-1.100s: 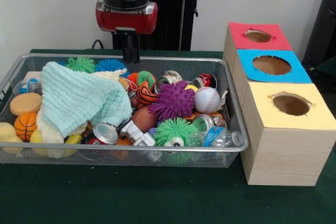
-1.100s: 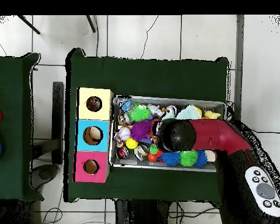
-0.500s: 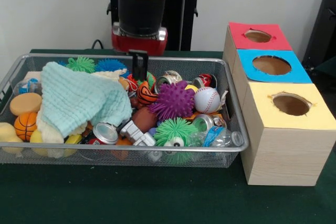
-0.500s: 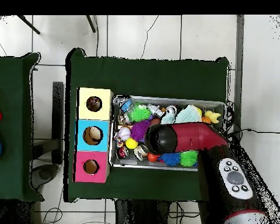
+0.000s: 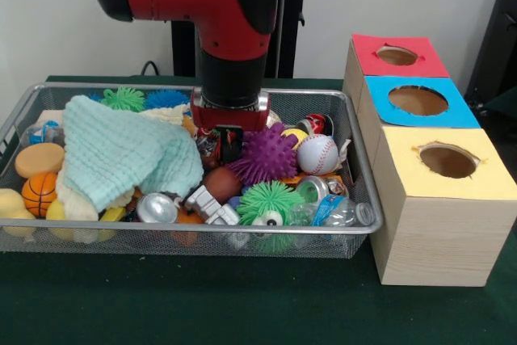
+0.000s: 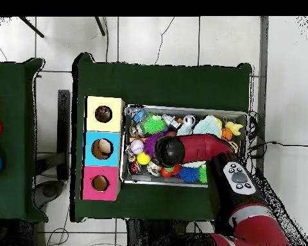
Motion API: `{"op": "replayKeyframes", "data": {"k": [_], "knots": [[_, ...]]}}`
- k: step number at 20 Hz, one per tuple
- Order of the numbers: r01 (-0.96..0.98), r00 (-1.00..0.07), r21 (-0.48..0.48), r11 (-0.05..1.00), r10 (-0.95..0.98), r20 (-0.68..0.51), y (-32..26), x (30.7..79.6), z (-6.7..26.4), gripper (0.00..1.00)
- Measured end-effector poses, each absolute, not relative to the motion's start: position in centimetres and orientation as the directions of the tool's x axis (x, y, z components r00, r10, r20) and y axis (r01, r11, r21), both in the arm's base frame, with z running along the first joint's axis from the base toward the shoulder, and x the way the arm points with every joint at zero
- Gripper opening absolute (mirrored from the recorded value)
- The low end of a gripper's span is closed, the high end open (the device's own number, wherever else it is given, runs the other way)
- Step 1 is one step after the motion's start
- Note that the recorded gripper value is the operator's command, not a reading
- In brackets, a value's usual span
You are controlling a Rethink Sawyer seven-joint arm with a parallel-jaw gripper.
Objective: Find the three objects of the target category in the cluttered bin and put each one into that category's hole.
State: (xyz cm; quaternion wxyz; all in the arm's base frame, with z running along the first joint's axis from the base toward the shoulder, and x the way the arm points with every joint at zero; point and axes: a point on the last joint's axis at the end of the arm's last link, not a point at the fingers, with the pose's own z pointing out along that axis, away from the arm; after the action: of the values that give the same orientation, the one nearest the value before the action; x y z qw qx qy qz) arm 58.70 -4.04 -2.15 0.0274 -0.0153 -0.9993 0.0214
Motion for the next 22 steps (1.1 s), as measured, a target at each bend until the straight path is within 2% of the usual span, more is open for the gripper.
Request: {"op": "replayKeyframes", "data": {"k": [12, 22], "knots": [[0.021, -0.998, -0.069, 0.997, 0.025, 0.062, -0.5, 59.6, -2.4, 0.00], [0.173, -0.983, -0.034, 0.984, 0.175, 0.048, 5.7, 61.8, -1.1, 0.00]]}}
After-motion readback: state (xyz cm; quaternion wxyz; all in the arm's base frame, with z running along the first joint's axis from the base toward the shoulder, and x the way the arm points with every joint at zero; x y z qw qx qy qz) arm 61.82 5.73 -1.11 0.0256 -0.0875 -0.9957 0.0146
